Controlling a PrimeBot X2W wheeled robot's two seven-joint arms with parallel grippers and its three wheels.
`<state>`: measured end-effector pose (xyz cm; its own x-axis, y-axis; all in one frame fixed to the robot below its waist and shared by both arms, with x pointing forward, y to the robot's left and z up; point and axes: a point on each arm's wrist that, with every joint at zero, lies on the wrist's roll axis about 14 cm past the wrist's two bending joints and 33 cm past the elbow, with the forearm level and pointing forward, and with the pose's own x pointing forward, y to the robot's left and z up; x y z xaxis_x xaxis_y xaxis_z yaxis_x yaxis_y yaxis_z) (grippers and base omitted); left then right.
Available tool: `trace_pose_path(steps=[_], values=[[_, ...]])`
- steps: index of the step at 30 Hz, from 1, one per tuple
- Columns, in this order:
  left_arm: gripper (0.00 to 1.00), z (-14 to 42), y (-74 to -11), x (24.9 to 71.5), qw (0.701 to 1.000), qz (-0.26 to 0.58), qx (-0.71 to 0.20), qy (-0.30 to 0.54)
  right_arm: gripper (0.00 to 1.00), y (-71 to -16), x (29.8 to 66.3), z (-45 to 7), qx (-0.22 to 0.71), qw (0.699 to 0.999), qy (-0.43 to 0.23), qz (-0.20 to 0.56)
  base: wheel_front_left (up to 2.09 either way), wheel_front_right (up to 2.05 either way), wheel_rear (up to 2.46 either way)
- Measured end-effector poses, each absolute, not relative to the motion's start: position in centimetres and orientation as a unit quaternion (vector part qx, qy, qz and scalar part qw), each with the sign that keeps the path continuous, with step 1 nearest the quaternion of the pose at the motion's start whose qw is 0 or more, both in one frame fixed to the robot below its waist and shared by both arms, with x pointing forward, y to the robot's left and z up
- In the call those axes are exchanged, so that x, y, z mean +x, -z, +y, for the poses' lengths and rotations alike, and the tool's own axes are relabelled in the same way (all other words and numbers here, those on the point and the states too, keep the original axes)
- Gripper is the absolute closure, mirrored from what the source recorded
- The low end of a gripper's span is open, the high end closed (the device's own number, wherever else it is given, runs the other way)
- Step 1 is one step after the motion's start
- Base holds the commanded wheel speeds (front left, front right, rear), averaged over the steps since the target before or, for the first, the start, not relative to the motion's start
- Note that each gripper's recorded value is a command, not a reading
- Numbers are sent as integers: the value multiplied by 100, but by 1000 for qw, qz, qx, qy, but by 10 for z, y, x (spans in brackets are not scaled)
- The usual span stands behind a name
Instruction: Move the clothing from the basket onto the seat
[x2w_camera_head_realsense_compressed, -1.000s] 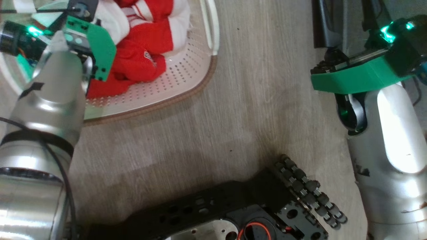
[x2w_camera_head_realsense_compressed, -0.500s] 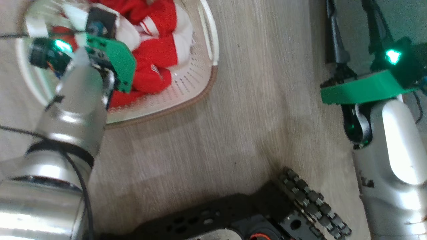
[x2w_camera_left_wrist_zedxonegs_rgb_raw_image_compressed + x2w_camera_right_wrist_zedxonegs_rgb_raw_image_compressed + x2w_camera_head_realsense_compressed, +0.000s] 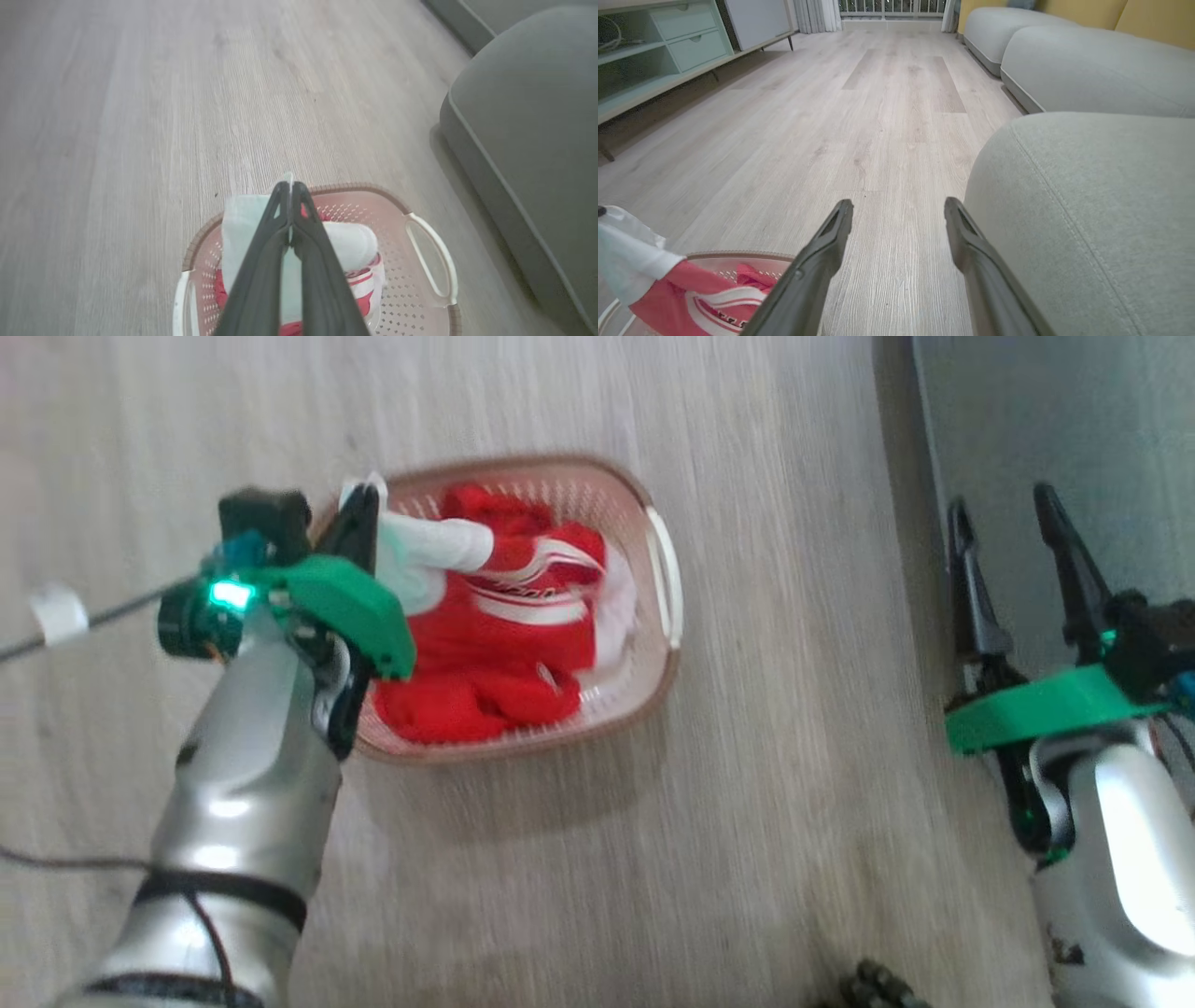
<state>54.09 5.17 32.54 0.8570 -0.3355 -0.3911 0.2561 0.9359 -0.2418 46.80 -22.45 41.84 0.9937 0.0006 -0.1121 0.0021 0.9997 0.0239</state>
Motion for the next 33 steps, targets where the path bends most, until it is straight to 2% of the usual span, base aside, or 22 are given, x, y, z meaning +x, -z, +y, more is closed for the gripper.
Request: trace_pose_path(steps=[13, 20, 33], values=[[100, 127, -447, 488, 988, 77, -113, 73, 0, -484, 425, -214, 11, 1000, -21, -7, 0, 0, 0], [100, 155, -481, 453, 992, 55, -106, 43, 0, -506, 402, -205, 8, 999, -37, -31, 0, 0, 0], [100, 162, -498, 441, 993, 41, -105, 32, 0, -503, 395, -197, 1, 998, -55, -24, 0, 0, 0]])
